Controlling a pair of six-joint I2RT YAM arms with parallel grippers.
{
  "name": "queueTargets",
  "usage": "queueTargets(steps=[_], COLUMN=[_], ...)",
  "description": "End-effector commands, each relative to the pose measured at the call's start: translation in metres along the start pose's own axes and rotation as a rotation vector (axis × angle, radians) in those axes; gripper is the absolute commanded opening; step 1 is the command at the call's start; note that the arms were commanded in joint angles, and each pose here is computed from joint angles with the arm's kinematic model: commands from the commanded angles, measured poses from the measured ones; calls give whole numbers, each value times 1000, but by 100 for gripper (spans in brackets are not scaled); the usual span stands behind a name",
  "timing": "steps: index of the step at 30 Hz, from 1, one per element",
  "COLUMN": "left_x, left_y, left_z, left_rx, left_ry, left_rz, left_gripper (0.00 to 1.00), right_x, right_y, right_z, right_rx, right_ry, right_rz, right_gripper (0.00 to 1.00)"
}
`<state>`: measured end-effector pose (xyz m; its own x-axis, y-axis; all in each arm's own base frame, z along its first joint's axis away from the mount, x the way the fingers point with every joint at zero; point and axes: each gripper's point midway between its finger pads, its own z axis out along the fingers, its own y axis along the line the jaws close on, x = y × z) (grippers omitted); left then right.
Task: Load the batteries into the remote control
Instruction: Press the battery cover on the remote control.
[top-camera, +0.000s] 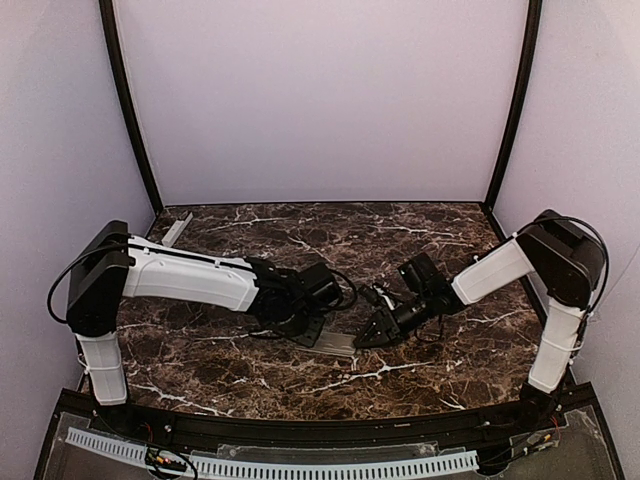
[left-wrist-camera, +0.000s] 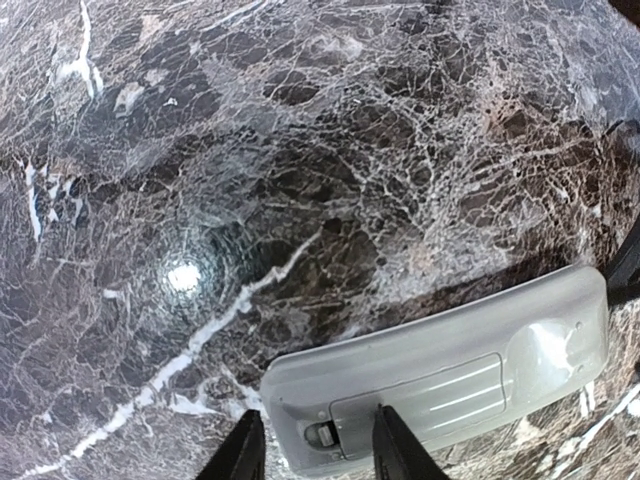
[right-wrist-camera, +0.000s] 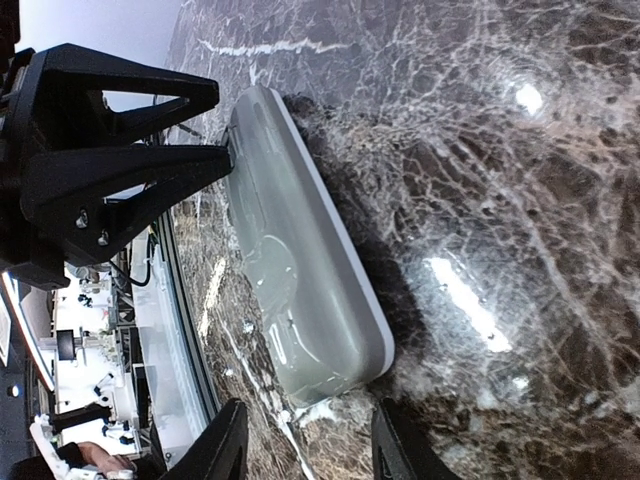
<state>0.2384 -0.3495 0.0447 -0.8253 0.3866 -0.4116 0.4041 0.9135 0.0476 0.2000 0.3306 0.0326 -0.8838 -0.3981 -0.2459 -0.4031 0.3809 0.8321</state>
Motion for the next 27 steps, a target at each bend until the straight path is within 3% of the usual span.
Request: queueTargets(steps=[1, 5, 7, 9, 15, 19, 27], left_x=[3, -29, -34, -41, -6, -2, -3], left_y=[8, 6, -2, -12, -33, -35, -40], left_z=[-1, -26, -37, -50, -48, -42, -17], left_rx=[-14, 58, 149, 240, 454, 533, 559], left_ry=[39, -56, -94, -136, -72, -110, -103], left_rz=[63, 148, 290, 407, 775, 888, 1086], left_gripper=[41, 64, 85, 93, 93, 91, 85], right_x=[-7, -19, -26, -32, -47, -55, -54], right_y=[-8, 2, 8, 14, 34, 48, 77], right_z=[-15, -34, -46, -57, -88, -111, -153], right_rx=[56, 65, 77, 94, 132, 171, 227], right_ry=[-41, -97, -132, -167, -273, -360, -568], right_rz=[-10, -55, -83, -115, -209, -274, -414], right_gripper=[43, 51, 59, 66, 84, 97, 99])
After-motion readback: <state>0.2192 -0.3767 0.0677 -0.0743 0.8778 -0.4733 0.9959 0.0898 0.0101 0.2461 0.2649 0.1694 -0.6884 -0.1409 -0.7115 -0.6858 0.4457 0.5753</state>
